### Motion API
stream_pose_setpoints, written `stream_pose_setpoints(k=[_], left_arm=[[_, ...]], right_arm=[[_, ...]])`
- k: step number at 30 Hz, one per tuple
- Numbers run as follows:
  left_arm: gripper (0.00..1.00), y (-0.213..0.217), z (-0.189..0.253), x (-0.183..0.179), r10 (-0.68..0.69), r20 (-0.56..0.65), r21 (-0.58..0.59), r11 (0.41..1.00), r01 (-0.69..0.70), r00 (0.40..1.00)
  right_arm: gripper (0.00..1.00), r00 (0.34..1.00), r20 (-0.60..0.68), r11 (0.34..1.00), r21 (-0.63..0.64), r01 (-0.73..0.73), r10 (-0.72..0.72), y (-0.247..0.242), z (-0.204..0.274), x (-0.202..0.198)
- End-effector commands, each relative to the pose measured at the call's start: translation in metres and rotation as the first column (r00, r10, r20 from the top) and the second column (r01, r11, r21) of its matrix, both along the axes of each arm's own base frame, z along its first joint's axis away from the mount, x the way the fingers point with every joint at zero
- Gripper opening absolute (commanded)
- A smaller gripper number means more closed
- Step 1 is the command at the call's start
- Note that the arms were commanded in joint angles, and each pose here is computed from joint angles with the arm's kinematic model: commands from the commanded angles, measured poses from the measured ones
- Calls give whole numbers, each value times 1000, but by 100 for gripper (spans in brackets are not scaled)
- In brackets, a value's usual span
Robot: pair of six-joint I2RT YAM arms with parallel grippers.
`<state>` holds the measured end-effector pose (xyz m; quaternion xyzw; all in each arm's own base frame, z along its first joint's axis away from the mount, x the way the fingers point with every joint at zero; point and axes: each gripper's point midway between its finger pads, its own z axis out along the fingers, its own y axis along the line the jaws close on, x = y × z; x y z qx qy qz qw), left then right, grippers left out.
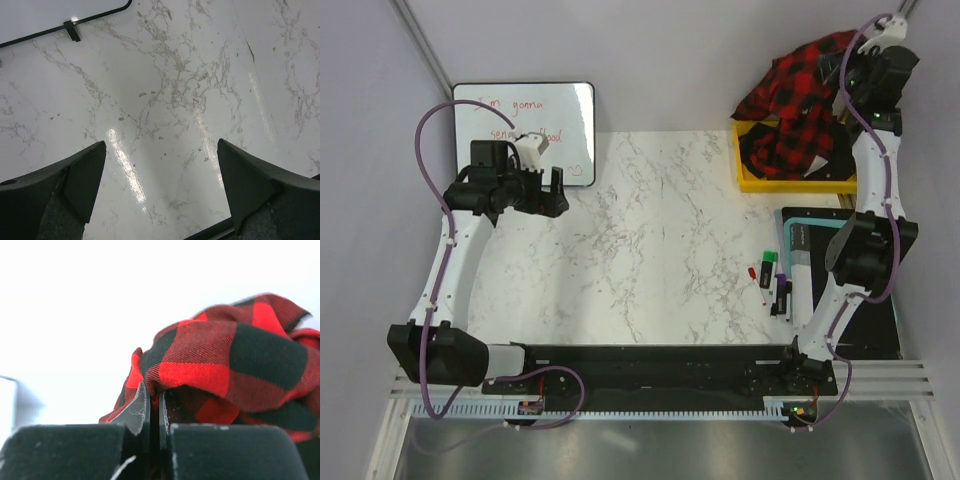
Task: Fold and stack the long sleeve shirts
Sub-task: Grab the shirt from the pile, then move the shirt to the center of the board
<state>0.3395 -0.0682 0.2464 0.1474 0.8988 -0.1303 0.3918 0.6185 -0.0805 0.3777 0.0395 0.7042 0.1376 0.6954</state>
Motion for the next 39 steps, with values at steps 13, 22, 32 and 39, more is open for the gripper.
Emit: stream_pose_setpoints(k=[13,22,32,39], left_arm=[[100,39,56,-1,233,118,-112,969,-220,965],[99,42,65,-12,225,126,-149,967,-206,966],[100,15,38,-49,-134,158,-45,989,142,978],[100,-17,-52,-83,-447,0,103,890,445,894]], right_arm=[[0,566,757,896,-60,-439,328,192,369,-268],[0,573,696,815,-32,-578,433,260,341,-285],[98,785,-156,798,31,-602,599,261,-22,-316],[98,761,-464,773,-219,-595,454,209,-137,-345]])
